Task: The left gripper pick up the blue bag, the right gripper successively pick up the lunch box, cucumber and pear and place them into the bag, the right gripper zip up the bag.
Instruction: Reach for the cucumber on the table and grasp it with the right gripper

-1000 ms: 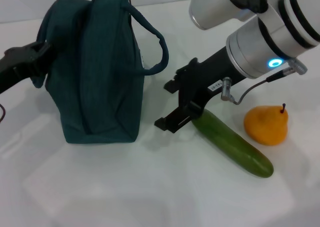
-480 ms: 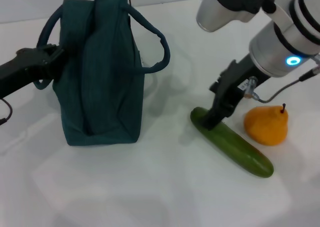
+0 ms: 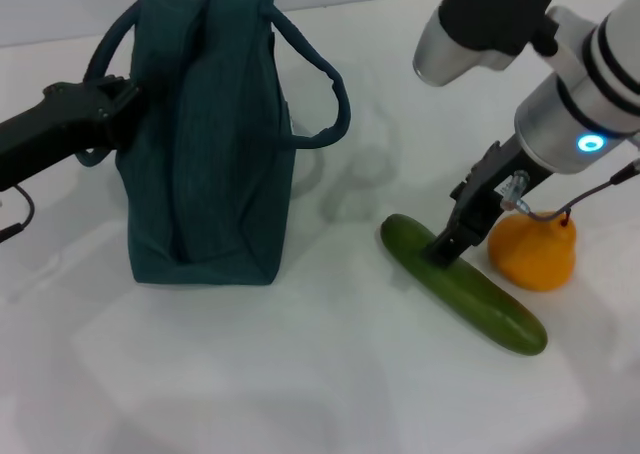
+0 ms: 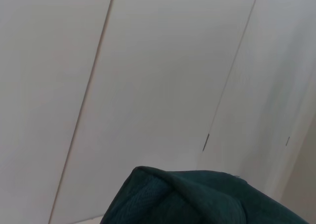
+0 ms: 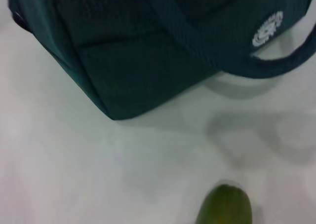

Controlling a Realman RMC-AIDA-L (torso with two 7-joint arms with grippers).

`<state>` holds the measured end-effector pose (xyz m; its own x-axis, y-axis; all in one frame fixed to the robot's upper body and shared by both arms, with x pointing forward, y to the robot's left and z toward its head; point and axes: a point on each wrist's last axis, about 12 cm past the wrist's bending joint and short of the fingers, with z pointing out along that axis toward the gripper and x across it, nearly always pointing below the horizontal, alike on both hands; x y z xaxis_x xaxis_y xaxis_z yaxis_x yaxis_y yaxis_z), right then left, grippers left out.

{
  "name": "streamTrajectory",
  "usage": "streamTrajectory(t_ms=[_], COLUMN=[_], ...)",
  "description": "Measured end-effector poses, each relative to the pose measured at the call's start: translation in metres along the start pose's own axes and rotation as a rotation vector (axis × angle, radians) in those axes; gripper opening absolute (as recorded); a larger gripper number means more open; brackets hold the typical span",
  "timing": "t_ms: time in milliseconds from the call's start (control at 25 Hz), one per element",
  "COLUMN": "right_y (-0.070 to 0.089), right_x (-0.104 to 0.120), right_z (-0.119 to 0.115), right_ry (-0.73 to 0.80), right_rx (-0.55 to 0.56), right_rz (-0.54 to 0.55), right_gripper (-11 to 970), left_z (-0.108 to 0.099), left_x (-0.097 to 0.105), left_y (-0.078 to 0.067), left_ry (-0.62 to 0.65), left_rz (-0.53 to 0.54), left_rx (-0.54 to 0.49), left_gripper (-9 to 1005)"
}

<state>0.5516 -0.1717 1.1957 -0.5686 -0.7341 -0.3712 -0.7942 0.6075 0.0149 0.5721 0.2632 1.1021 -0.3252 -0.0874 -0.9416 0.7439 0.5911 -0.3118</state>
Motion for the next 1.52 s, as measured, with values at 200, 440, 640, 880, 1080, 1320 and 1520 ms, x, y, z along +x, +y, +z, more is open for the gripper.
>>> streamTrajectory(t_ms=[200, 440, 640, 880, 1080, 1320, 1520], right_y=[-0.003, -0.003, 0.000, -0.002, -0.002, -0.003, -0.004], right_x=[0.002, 0.005, 0.005, 0.007, 0.009, 0.009, 0.010], right_z=[0.014, 0.029, 0.036, 0.040, 0.045, 0.047, 0.049], right_ry=[0.012, 0.023, 0.030, 0.025, 0.031, 0.026, 0.030], right_rx=[0.003, -0.011, -0.026, -0.030, -0.038, -0.040, -0.055], right_rz=[0.014, 0.022, 0.021, 0.034, 0.045, 0.051, 0.066], right_gripper=[790, 784, 779, 773, 768, 761, 756], left_z=[0.000, 0.001, 0.004, 0.004, 0.005, 0.005, 0.005], left_x=[0.000, -0.001, -0.004, -0.004, -0.003, -0.002, -0.002], left_y=[0.001, 0.001, 0.001, 0.001, 0.000, 0.000, 0.000], left_ry=[-0.002, -0.001, -0.003, -0.004, -0.003, -0.002, -0.003], left_rz=[0.008, 0.010, 0.019, 0.032, 0.033, 0.034, 0.034], left_rx=[-0.006, -0.008, -0.001, 0.000, 0.001, 0.002, 0.002], left_gripper=[55, 55, 55, 55, 55, 55, 55])
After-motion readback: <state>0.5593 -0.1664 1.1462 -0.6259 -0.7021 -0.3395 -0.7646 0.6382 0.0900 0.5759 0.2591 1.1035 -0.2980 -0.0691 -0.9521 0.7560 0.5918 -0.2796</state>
